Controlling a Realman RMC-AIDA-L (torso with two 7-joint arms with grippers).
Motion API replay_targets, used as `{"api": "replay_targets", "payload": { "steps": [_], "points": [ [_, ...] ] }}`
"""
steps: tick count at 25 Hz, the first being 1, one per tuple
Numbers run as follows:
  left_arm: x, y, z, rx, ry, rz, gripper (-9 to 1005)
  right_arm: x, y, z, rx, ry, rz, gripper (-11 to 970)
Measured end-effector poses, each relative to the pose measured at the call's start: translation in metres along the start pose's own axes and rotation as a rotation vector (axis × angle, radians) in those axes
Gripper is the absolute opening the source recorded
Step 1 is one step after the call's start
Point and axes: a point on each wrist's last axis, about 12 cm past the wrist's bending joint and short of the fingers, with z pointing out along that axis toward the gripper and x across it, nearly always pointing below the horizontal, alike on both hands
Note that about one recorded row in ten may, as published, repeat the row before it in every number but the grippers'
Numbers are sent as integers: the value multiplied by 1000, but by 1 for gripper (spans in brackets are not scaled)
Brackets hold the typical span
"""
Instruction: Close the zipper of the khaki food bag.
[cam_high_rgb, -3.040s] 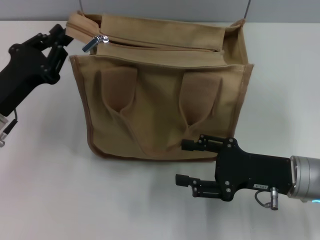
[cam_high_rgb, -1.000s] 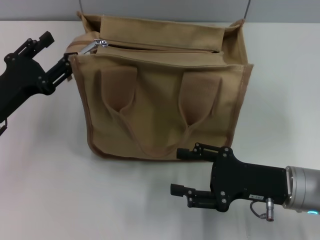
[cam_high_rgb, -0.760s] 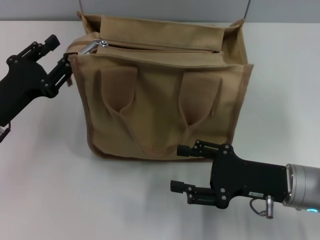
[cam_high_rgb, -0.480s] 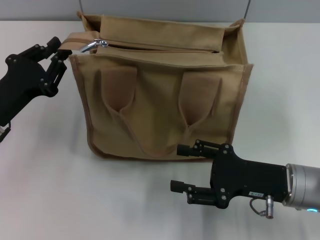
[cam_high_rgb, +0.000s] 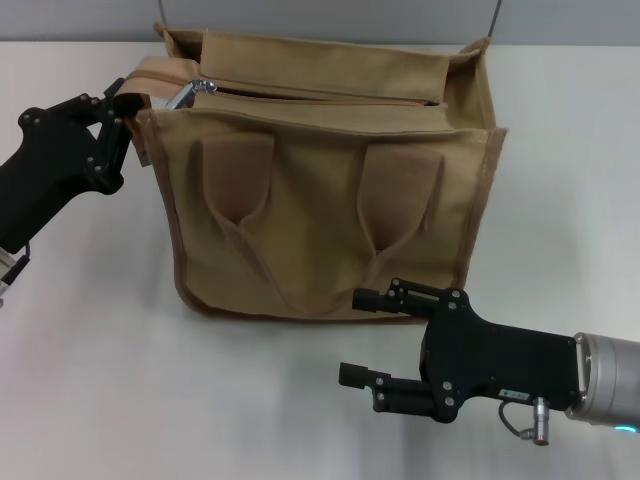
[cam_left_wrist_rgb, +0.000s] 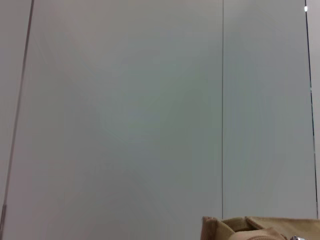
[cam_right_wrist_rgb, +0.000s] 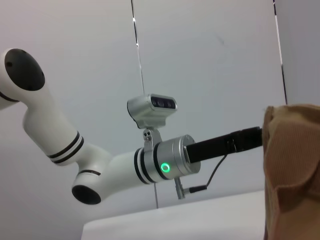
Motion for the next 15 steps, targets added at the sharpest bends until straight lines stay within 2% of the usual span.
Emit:
{"api": "replay_targets", "payload": {
  "steps": [5, 9, 11, 15],
  "points": [
    [-2, -2, 0, 14, -21, -9, 33, -11, 12, -5, 5, -156, -54, 730],
    [-7, -6, 0, 47, -62, -13, 32, -23, 11, -9, 150, -343, -92, 730],
    [-9, -8, 0, 67, -87, -10, 32, -32, 4, -5, 156, -396, -37, 730],
    [-14, -12, -1, 96, -124, -14, 32, -49, -18, 7, 43, -397, 196, 730]
  ]
}}
